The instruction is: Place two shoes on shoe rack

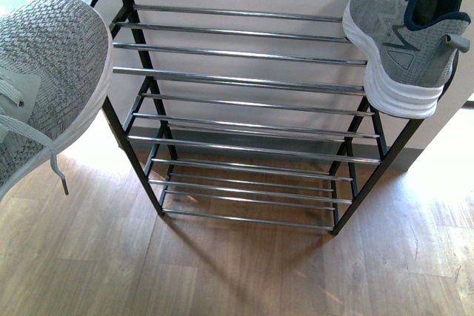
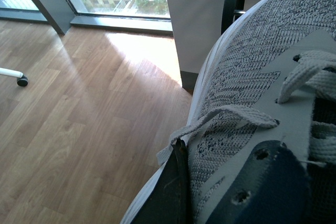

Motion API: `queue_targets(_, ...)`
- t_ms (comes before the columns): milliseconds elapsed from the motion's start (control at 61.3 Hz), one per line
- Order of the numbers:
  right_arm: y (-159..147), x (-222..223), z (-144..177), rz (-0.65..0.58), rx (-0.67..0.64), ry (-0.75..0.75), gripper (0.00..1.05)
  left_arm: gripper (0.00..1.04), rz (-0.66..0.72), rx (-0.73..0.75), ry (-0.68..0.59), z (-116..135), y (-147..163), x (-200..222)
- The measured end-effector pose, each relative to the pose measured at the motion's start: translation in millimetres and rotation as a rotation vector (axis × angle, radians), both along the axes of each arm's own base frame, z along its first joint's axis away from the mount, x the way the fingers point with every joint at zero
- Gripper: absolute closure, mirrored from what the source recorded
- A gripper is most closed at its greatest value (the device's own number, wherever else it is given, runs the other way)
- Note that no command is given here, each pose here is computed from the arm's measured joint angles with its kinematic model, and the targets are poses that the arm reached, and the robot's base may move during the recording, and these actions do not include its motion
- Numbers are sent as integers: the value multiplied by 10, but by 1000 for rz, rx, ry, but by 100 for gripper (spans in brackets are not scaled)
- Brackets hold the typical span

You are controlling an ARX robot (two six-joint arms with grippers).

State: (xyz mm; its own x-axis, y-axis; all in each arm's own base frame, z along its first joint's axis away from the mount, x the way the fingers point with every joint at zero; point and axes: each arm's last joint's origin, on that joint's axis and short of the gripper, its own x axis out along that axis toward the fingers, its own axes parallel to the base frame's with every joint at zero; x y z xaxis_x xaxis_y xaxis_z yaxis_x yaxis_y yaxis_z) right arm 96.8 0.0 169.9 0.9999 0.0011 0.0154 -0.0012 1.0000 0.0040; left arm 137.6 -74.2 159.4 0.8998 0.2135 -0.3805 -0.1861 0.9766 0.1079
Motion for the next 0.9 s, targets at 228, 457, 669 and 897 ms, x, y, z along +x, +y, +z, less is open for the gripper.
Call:
queue_targets(228, 1, 0, -1, 2, 0, 1, 12, 103, 4, 1, -1, 1, 3, 1)
queue_targets(457, -2, -1, -1, -6, 0, 0, 9, 103, 164, -296, -200, 86, -93, 516)
queue_targets(669, -1, -1, -1, -4, 0, 1, 9, 103, 160, -462, -152, 169, -187, 1409)
queue_targets(897, 0, -1, -1, -3, 0, 1, 9, 103, 119, -480, 74, -12, -393, 2130)
